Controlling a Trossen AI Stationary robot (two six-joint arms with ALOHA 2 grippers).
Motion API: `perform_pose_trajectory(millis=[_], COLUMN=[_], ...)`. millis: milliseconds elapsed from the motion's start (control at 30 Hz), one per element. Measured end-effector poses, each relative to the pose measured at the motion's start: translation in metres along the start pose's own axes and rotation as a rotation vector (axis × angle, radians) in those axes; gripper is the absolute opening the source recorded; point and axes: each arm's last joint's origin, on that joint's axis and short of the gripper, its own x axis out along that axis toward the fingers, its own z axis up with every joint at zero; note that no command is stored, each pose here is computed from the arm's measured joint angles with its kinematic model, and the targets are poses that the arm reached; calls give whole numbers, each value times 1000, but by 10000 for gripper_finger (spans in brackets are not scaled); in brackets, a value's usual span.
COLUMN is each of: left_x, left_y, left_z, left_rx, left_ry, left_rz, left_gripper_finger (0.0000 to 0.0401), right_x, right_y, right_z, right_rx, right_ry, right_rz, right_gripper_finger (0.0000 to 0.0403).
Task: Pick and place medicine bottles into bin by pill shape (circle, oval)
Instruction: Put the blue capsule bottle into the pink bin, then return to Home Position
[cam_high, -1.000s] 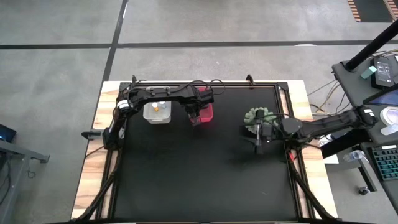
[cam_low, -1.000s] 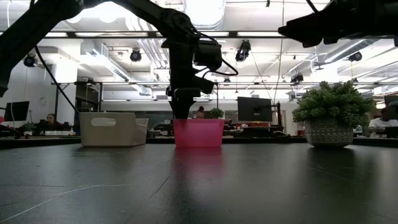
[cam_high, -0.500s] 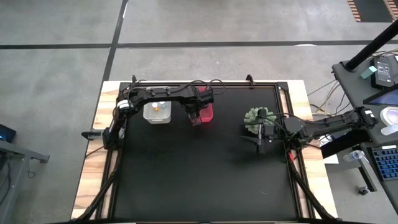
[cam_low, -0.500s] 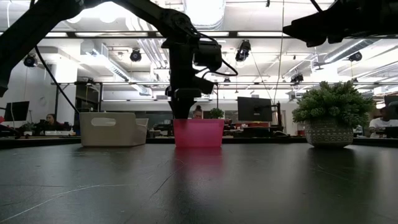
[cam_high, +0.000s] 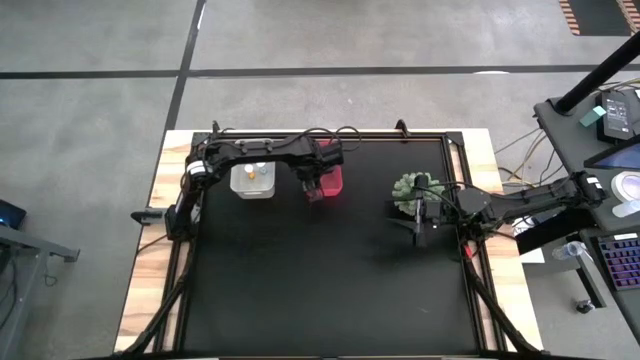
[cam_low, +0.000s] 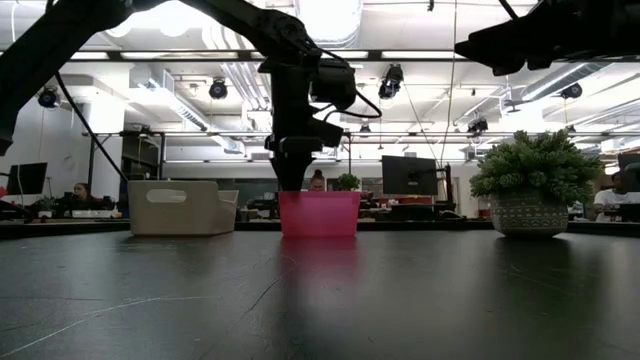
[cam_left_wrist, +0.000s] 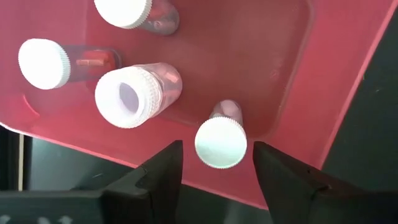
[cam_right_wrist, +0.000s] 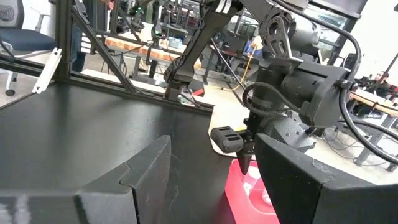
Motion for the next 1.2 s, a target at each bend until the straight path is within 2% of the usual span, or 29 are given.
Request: perform_pose_trajectory(millis=[233, 433, 600, 867, 1000, 1200], left_x=[-20, -61, -94, -121, -126, -126], left_y=[-3, -17, -44, -90, -105, -104], left_z=[2, -4, -17, -50, -73, -117], left_rx=[19, 49, 101, 216, 255, 251], left_ry=[-2, -117, -263, -497, -636, -792], left_rz=[-1, -9, -16, -71, -118, -175], left_gripper_finger=[180, 180, 180, 178, 154, 79], right_x=[0, 0, 0, 0, 0, 0], right_y=[0, 0, 0, 0, 0, 0], right_z=[0, 0, 0, -1, -1, -1], right_rx=[5, 6, 0, 3, 3, -6], right_ry=[1, 2, 3, 11, 13, 14], right_rz=[0, 0, 0, 3, 3, 3], right_gripper_finger=[223, 223, 223, 223, 223, 223])
